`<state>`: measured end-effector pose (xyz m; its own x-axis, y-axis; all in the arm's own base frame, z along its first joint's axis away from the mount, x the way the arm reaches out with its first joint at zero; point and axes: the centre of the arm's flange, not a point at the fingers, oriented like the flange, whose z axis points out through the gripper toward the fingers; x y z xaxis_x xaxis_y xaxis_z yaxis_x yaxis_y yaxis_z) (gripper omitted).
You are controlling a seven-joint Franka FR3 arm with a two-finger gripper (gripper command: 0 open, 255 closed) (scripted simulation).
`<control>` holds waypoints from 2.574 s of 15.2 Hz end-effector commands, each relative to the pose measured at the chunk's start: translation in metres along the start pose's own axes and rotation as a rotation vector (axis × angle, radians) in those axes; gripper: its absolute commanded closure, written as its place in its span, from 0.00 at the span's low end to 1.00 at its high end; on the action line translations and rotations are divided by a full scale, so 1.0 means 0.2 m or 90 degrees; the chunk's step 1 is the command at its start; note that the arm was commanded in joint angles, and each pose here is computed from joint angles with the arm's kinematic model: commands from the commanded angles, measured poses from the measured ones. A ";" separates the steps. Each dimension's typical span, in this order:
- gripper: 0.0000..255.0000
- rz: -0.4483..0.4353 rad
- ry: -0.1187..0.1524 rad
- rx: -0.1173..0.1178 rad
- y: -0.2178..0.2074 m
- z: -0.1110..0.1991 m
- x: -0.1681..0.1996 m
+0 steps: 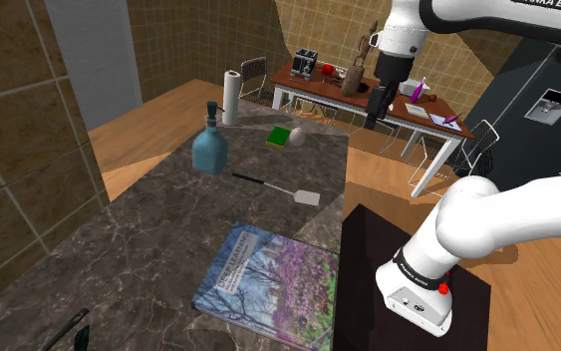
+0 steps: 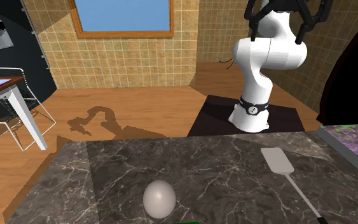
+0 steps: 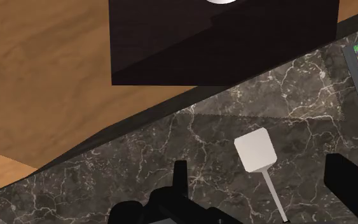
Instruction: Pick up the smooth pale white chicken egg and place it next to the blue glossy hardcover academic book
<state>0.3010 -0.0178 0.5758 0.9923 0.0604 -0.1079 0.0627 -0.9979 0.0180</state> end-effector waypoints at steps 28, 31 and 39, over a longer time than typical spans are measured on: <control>0.00 0.025 -0.043 0.077 0.89 0.75 1.46; 0.00 0.028 -0.047 0.085 0.99 0.84 1.62; 0.00 0.029 -0.049 0.088 0.99 1.06 1.66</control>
<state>0.6204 -0.2020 0.3389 0.9823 0.0187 -0.1863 -0.0023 -0.9937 -0.1120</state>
